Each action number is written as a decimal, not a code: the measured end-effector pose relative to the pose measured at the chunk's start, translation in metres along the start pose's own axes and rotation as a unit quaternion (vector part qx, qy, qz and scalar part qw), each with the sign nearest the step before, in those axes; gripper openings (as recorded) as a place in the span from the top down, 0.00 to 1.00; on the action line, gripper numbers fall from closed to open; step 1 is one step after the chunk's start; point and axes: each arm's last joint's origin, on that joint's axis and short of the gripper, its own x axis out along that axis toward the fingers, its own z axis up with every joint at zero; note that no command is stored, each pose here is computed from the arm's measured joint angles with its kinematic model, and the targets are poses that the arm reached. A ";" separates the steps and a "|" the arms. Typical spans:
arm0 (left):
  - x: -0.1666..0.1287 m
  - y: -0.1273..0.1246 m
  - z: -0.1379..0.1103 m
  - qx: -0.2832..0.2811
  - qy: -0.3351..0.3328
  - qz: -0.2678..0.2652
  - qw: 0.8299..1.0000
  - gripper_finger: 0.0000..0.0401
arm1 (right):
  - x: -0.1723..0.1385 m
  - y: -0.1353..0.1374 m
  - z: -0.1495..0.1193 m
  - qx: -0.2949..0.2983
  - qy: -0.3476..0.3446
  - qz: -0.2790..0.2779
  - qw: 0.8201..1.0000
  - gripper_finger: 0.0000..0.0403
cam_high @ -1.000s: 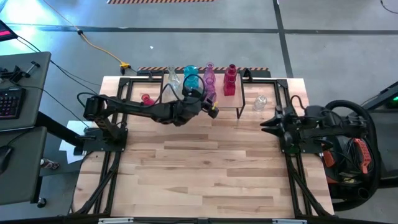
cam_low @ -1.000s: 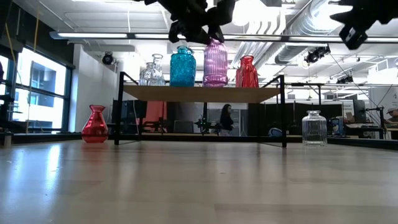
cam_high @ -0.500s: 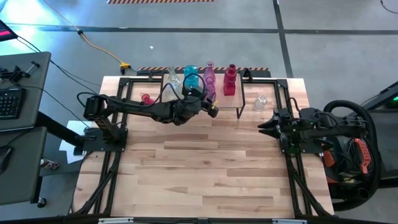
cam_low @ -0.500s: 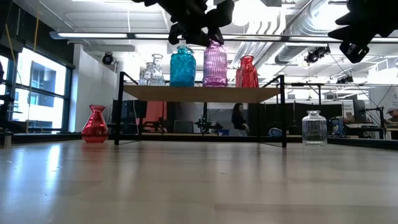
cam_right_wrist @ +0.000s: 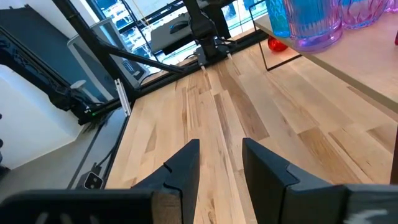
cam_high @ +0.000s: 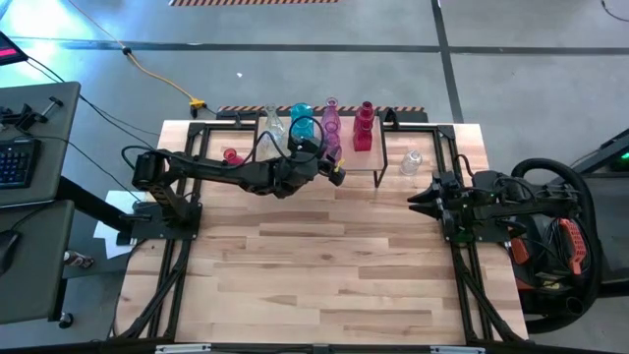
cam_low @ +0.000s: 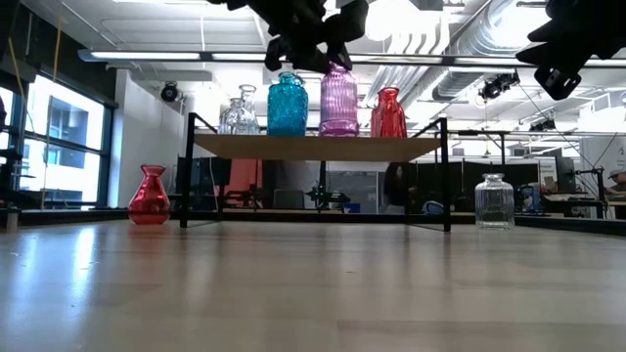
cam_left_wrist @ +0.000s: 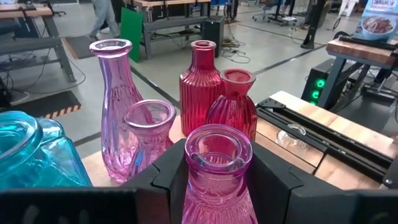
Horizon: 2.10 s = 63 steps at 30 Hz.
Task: Sort vases onto shelf
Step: Put the purple flower vase on the shelf aligned with the other purple flower vases
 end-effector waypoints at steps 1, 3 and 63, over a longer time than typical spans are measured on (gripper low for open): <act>0.000 0.000 0.000 -0.001 0.000 0.001 1.000 0.70 | 0.000 0.000 0.000 0.000 0.000 0.000 1.000 0.74; 0.001 0.001 0.000 -0.001 0.000 0.002 1.000 0.70 | 0.000 0.000 0.000 0.000 0.000 0.000 1.000 0.74; 0.009 0.008 0.000 -0.002 0.016 -0.017 1.000 0.63 | 0.000 0.000 0.000 0.000 0.000 0.000 1.000 0.74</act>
